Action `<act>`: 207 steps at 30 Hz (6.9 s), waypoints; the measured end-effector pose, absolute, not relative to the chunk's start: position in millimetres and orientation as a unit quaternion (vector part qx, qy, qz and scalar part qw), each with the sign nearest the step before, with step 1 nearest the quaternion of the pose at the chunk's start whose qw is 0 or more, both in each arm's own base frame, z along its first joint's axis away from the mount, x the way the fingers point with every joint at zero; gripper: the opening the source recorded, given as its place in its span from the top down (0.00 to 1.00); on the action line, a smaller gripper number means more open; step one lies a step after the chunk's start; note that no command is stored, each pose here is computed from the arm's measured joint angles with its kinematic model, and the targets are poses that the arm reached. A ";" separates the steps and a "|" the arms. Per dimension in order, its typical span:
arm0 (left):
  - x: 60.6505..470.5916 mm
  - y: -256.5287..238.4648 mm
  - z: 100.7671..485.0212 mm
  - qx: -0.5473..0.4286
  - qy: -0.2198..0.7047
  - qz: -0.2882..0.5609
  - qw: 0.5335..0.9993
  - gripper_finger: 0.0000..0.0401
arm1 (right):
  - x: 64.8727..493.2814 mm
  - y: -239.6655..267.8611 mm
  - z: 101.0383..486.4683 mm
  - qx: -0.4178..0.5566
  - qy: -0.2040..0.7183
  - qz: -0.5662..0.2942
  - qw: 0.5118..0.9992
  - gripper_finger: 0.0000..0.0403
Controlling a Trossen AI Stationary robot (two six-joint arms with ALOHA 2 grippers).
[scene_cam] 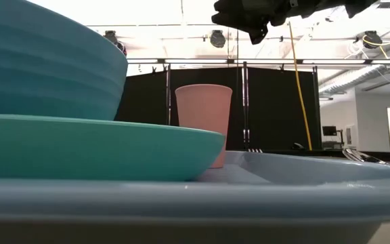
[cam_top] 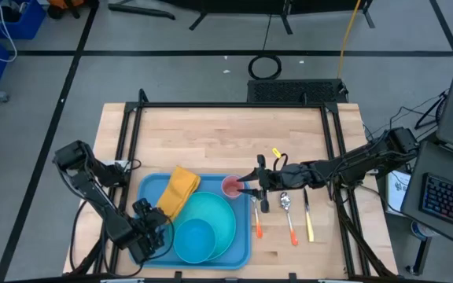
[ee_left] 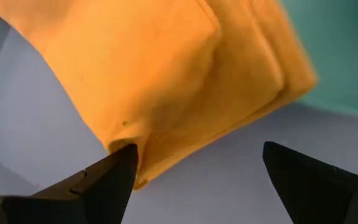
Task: Set up tray
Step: Put the yellow table napkin on top of the blue tray to the left of the green plate
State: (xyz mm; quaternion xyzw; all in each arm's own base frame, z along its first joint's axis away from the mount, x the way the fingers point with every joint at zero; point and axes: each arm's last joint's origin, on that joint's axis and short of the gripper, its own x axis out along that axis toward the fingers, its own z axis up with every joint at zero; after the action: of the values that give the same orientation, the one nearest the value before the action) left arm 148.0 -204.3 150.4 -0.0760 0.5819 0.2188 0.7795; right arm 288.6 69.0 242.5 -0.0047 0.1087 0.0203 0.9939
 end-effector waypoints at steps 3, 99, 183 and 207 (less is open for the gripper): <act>145.4 -206.1 139.5 -0.061 0.589 0.225 0.774 0.16 | 288.6 69.0 242.0 0.000 0.111 0.020 0.994 0.67; 159.5 -197.7 129.8 -0.014 0.531 0.241 0.812 0.39 | 288.5 66.9 240.2 0.005 0.121 0.014 0.993 0.67; 154.3 -227.3 161.9 -0.155 0.730 0.212 0.631 0.46 | 288.4 66.6 239.8 0.003 0.122 0.014 0.992 0.67; 131.5 -189.1 235.1 -0.155 0.586 0.181 0.774 0.11 | 288.4 66.6 239.7 0.003 0.123 0.013 0.992 0.67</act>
State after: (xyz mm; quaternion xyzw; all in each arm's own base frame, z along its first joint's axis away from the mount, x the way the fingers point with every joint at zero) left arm 131.5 -189.1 235.1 -0.1548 0.5861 0.1813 0.7744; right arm 288.4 66.6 239.7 0.0031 0.1226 0.0134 0.9924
